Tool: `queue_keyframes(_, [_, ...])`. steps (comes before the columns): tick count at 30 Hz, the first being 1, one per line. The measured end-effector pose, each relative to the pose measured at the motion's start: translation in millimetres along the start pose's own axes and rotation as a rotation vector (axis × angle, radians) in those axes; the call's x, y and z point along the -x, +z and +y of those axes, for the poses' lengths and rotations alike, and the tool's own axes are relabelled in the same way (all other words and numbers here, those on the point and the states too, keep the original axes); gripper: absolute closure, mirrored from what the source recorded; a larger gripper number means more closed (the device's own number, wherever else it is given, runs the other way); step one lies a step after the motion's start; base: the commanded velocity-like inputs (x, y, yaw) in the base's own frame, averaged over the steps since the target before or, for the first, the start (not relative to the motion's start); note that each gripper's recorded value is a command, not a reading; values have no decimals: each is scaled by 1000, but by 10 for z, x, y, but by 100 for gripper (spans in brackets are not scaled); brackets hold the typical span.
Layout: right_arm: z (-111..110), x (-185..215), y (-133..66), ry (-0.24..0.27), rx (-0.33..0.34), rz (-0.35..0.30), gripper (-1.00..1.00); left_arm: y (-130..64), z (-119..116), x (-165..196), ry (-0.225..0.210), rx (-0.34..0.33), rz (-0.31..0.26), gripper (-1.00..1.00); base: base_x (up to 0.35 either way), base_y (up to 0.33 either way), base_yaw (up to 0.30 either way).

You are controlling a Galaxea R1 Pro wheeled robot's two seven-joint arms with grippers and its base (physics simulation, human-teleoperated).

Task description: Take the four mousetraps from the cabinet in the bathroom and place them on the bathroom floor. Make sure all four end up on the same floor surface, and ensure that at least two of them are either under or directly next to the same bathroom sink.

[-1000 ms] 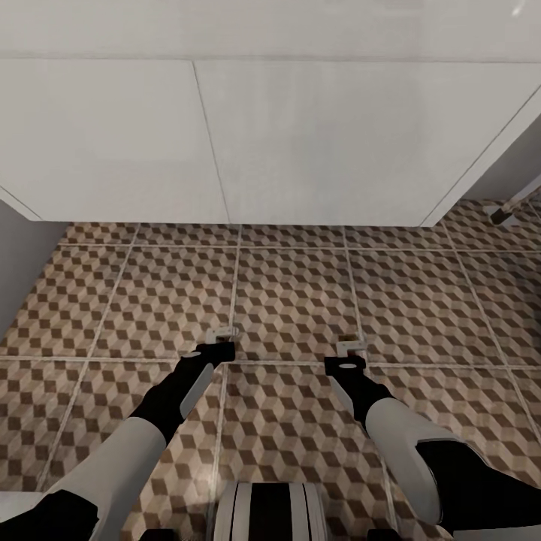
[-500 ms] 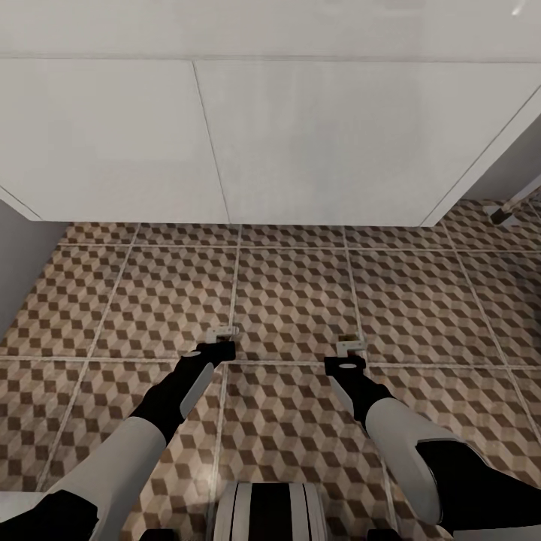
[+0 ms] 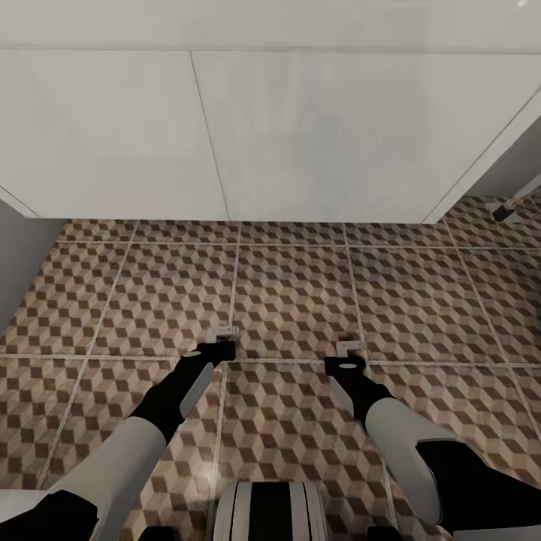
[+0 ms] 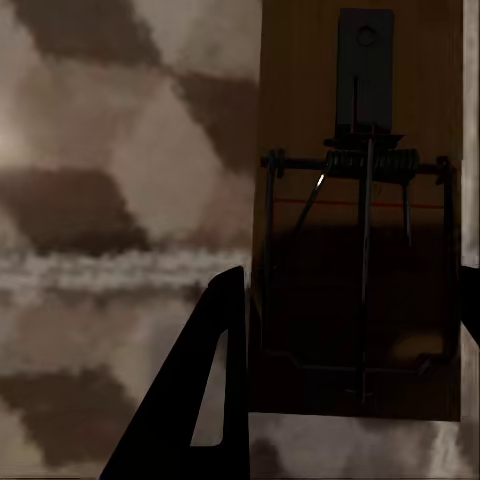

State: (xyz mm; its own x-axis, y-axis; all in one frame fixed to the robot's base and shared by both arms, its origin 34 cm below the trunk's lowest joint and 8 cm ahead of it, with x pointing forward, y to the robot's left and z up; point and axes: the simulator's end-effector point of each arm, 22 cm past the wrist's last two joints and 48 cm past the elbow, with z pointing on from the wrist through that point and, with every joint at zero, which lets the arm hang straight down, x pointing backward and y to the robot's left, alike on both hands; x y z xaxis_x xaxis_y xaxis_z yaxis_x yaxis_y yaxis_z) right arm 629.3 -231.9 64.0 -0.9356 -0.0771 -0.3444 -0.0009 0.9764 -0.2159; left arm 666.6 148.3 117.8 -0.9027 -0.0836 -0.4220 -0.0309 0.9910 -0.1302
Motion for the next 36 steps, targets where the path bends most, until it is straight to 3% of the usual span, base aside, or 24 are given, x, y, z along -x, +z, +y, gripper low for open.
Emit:
queue_keyframes(21, [16,-80,59,-4,0,13,100,59,2,-119,1,-4,29,100,0,0,0])
queue_keyframes(36, [-103,528,-3,56,-33,-127,100,45,25,-15,-5,6,-1,100,0,0,0])
